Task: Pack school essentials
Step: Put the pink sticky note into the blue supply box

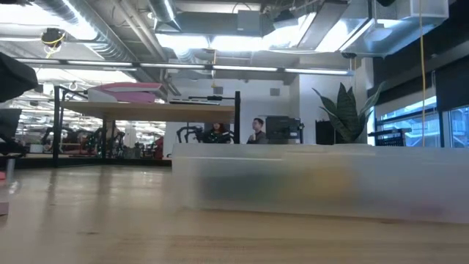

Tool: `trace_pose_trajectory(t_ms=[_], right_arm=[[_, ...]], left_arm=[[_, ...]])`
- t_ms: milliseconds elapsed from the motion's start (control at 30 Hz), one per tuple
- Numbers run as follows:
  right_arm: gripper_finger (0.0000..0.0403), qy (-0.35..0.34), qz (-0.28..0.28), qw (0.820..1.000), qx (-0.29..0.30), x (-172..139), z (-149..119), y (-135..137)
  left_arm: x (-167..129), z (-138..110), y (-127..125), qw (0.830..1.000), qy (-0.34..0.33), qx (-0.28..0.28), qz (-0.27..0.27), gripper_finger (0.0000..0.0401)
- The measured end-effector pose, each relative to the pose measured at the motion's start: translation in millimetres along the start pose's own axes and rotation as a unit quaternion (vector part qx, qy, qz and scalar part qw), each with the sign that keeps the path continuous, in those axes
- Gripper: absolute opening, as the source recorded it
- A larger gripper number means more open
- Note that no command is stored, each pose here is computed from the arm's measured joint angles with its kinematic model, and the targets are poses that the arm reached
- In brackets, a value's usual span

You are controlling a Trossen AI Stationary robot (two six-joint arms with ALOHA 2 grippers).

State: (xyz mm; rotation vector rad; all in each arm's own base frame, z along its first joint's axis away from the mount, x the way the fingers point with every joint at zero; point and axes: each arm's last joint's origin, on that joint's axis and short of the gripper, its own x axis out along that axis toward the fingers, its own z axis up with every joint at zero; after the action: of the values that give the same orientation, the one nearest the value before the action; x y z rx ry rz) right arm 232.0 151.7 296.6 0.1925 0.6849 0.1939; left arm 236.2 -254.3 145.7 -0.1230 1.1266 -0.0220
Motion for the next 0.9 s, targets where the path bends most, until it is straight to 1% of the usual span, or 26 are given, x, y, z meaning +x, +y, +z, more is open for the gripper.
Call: trace_pose_trajectory(t_ms=[633,900], right_arm=[[0.0129,0.000,0.000,1.000,0.001,0.0,0.0,0.0],[0.0129,0.000,0.000,1.000,0.001,0.0,0.0,0.0]], left_arm=[[-0.3,-0.5,-0.2,1.000,-0.004,0.002,0.004,0.0395],[10.1,-4.2,0.1,1.000,0.006,0.006,0.016,0.0395]])
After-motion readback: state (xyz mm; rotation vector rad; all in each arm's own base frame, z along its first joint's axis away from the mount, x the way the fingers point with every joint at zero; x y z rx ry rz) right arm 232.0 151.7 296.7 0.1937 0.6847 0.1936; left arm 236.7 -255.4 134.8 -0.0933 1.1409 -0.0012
